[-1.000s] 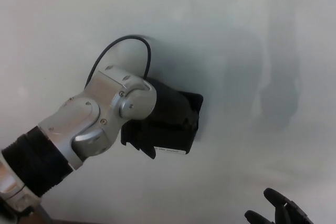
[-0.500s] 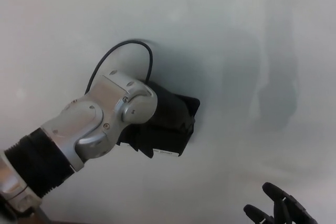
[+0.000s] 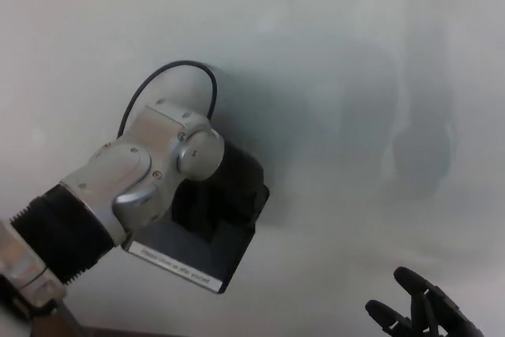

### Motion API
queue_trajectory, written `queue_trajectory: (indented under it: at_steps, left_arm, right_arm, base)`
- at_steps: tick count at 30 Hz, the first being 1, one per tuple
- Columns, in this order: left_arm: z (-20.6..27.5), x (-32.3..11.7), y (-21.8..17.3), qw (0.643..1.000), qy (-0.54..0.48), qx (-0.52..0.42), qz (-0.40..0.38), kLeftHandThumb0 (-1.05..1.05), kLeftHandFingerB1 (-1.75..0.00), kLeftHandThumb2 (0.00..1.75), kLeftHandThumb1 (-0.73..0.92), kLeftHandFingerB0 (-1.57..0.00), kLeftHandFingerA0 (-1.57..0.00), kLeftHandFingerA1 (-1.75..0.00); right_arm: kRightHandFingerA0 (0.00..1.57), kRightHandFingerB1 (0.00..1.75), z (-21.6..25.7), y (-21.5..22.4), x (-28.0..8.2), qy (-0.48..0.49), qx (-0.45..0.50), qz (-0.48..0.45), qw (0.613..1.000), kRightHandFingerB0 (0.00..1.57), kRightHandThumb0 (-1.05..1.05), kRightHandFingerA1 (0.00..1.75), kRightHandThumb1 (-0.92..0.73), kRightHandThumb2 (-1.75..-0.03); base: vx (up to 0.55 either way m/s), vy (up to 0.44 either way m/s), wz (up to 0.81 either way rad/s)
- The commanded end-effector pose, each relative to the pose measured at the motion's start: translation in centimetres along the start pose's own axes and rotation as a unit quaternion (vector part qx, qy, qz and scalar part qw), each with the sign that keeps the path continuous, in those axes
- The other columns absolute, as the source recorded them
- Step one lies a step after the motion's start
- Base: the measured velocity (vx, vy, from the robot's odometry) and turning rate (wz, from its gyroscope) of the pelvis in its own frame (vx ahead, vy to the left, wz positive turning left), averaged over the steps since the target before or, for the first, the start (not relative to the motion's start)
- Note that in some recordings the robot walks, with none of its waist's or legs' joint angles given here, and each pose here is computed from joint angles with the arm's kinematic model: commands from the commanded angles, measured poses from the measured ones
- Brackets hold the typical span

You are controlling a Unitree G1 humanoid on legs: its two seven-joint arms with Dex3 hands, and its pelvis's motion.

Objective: A magnetic marker holder is on the left hand side of the white board, the robot put the index and middle finger into the opening of the container and pull off the magnetic holder and hand it to a human on the left hand side.

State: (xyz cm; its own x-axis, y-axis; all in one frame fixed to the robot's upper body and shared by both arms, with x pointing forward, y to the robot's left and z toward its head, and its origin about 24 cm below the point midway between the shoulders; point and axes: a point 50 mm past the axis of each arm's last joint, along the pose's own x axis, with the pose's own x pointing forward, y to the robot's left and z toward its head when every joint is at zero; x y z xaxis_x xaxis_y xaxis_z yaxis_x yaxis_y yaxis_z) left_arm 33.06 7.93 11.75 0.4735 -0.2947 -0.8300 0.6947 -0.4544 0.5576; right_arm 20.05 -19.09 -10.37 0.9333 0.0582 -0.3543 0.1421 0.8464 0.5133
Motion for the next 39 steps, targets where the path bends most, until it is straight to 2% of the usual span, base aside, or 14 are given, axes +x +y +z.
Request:
queue_trajectory:
  at_steps: [1,4,7,17,22,23,24,25,26,29,35,36,37,39]
  left_arm:
    - [-3.1,-0.6,-2.3,0.888,-0.183,-0.352,-0.232,-0.18,-0.85,0.61,0.64,-0.92,-0.75,-1.41]
    - [-2.8,-1.1,-2.3,0.862,-0.236,-0.378,-0.243,-0.22,-0.92,0.62,0.64,-0.91,-0.78,-1.55]
    - [-1.6,-1.8,-3.0,0.808,-0.308,-0.435,-0.249,-0.12,-1.33,0.67,0.73,-0.84,-0.88,-1.62]
    - [0.0,-2.3,-5.3,0.720,-0.413,-0.494,-0.261,-0.13,-1.44,0.62,0.76,-0.78,-0.93,-1.63]
    - [-0.2,-2.6,-6.4,0.664,-0.477,-0.523,-0.242,-0.12,-1.39,0.63,0.76,-0.79,-0.93,-1.72]
    - [-0.1,-2.5,-6.8,0.634,-0.496,-0.541,-0.242,-0.02,-1.06,0.92,0.58,-0.86,-1.19,-1.40]
    - [0.0,-2.5,-7.3,0.596,-0.519,-0.562,-0.243,-0.02,-1.06,0.92,0.58,-0.86,-1.19,-1.40]
    - [0.2,-2.4,-7.9,0.564,-0.549,-0.570,-0.237,-0.05,-1.02,0.55,0.66,-0.81,-0.78,-1.75]
    - [0.3,-2.4,-8.5,0.532,-0.579,-0.575,-0.227,-0.05,-1.02,0.55,0.66,-0.81,-0.78,-1.75]
    - [0.9,-2.0,-9.6,0.445,-0.650,-0.584,-0.195,-0.23,-0.68,0.57,0.57,-0.90,-0.92,-1.45]
    - [2.0,-2.4,-9.8,0.346,-0.743,-0.559,-0.128,-0.20,-0.61,0.54,0.44,-0.92,-1.01,-1.27]
    - [2.1,-2.6,-10.0,0.313,-0.754,-0.568,-0.103,-0.23,-0.59,0.54,0.43,-0.91,-1.04,-0.98]
    - [2.1,-2.7,-10.1,0.305,-0.756,-0.571,-0.096,-0.23,-0.59,0.54,0.43,-0.91,-1.04,-0.98]
    - [2.2,-3.6,-10.3,0.282,-0.764,-0.579,-0.048,-0.33,-0.66,0.57,0.57,-0.91,-1.07,-0.98]
  right_arm:
    - [0.59,0.51,0.6,0.0,0.5,-0.006,-0.004,-0.010,1.000,0.62,-0.60,0.60,-0.76,-0.63]
    - [0.58,0.51,0.8,0.2,0.7,-0.008,-0.005,-0.009,1.000,0.62,-0.61,0.60,-0.76,-0.63]
    - [0.58,0.51,0.9,0.2,0.7,-0.010,0.003,-0.003,1.000,0.57,-0.59,0.62,-0.77,-0.63]
    - [0.61,0.50,1.1,0.6,1.0,-0.012,0.000,0.008,1.000,0.57,-0.60,0.65,-0.78,-0.63]
    - [0.58,0.51,1.2,0.7,1.1,-0.017,-0.002,0.013,1.000,0.56,-0.59,0.64,-0.79,-0.63]
    - [0.57,0.51,1.1,0.7,1.0,-0.016,-0.004,0.012,1.000,0.56,-0.60,0.62,-0.78,-0.63]
    - [0.57,0.51,1.1,0.6,1.0,-0.014,-0.007,0.010,1.000,0.56,-0.60,0.62,-0.78,-0.63]
    - [0.56,0.51,1.0,0.6,0.9,-0.013,-0.005,0.010,1.000,0.57,-0.59,0.61,-0.78,-0.63]
    - [0.56,0.51,1.0,0.6,0.9,-0.012,-0.001,0.011,1.000,0.57,-0.59,0.61,-0.78,-0.63]
    - [0.62,0.51,0.9,0.7,1.0,-0.009,0.000,0.011,1.000,0.58,-0.59,0.62,-0.77,-0.63]
    - [0.56,0.50,0.6,0.5,0.6,-0.003,-0.004,0.009,1.000,0.55,-0.60,0.60,-0.78,-0.63]
    - [0.56,0.50,0.5,0.4,0.6,0.000,-0.006,0.008,1.000,0.56,-0.60,0.60,-0.78,-0.63]
    - [0.56,0.50,0.5,0.4,0.6,0.000,-0.006,0.007,1.000,0.56,-0.60,0.60,-0.78,-0.63]
    - [0.57,0.51,0.4,0.4,0.5,-0.001,-0.006,0.004,1.000,0.56,-0.59,0.60,-0.77,-0.63]
  base:
    - [0.00,0.000,0.00]
    - [0.00,0.000,0.00]
    - [0.00,0.000,0.00]
    - [0.00,0.000,0.00]
    - [0.00,0.000,0.00]
    - [0.00,0.000,0.00]
    - [0.00,0.000,0.00]
    - [0.00,0.000,0.00]
    - [0.00,0.000,0.00]
    - [0.00,0.000,0.00]
    - [0.00,0.000,0.00]
    - [0.00,0.000,0.00]
    - [0.00,0.000,0.00]
    - [0.00,0.000,0.00]
